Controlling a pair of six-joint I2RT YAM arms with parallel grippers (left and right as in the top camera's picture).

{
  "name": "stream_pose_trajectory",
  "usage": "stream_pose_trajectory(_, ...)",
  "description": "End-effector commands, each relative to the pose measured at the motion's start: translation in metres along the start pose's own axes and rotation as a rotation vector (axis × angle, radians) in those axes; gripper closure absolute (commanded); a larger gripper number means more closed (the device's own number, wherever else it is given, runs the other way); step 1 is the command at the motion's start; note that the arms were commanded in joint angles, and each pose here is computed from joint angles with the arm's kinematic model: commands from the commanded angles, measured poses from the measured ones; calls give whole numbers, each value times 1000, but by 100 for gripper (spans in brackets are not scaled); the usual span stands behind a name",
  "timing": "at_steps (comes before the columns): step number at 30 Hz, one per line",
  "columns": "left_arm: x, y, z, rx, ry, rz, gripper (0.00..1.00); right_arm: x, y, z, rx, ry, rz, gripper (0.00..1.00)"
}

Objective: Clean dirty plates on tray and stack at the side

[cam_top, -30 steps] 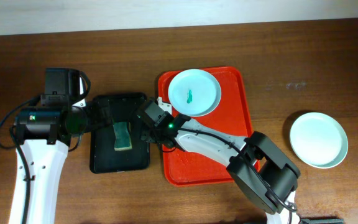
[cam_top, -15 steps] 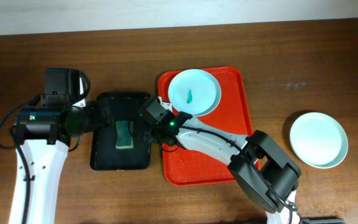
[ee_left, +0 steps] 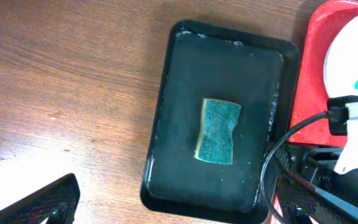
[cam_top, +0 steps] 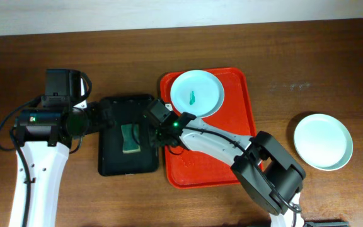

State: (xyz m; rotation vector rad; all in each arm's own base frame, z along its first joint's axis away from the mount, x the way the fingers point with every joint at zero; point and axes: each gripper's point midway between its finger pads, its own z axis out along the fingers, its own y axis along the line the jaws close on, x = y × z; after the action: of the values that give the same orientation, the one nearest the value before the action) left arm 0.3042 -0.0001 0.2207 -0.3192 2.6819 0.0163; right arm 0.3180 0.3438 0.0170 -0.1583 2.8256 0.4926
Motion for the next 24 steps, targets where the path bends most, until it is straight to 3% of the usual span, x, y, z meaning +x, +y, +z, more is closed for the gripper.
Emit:
stream_pose_trajectory(1, -4, -2, -6, 10, -20, 5, 1, -10, -6, -17, 22, -49, -7, 73)
stream_pose_trajectory(6, -4, -2, -6, 10, -20, 5, 1, -39, 13, -100, -61, -197, -31, 72)
stream_pose_trajectory(9, -4, -2, -6, 10, -20, 5, 1, -50, -5, -158, -58, -265, 13, 72)
stream_pose_trajectory(12, -4, -2, -6, 10, -20, 5, 1, -56, -44, -224, -41, -332, 99, 72)
stream_pose_trajectory(16, -3, -3, -6, 21, -17, 4, 1, -47, -108, -296, 15, -413, 173, 61)
stream_pose_trajectory(18, -2, -7, -6, 43, -11, 4, 1, -34, -123, -315, 18, -404, 106, 59)
stream_pose_trajectory(21, -1, -39, -10, 226, 8, 3, 1, 1, -143, -321, 36, -297, 74, 54)
stream_pose_trajectory(24, -6, -52, -4, 276, 16, -95, 1, 25, -153, -310, 77, -174, 91, 48)
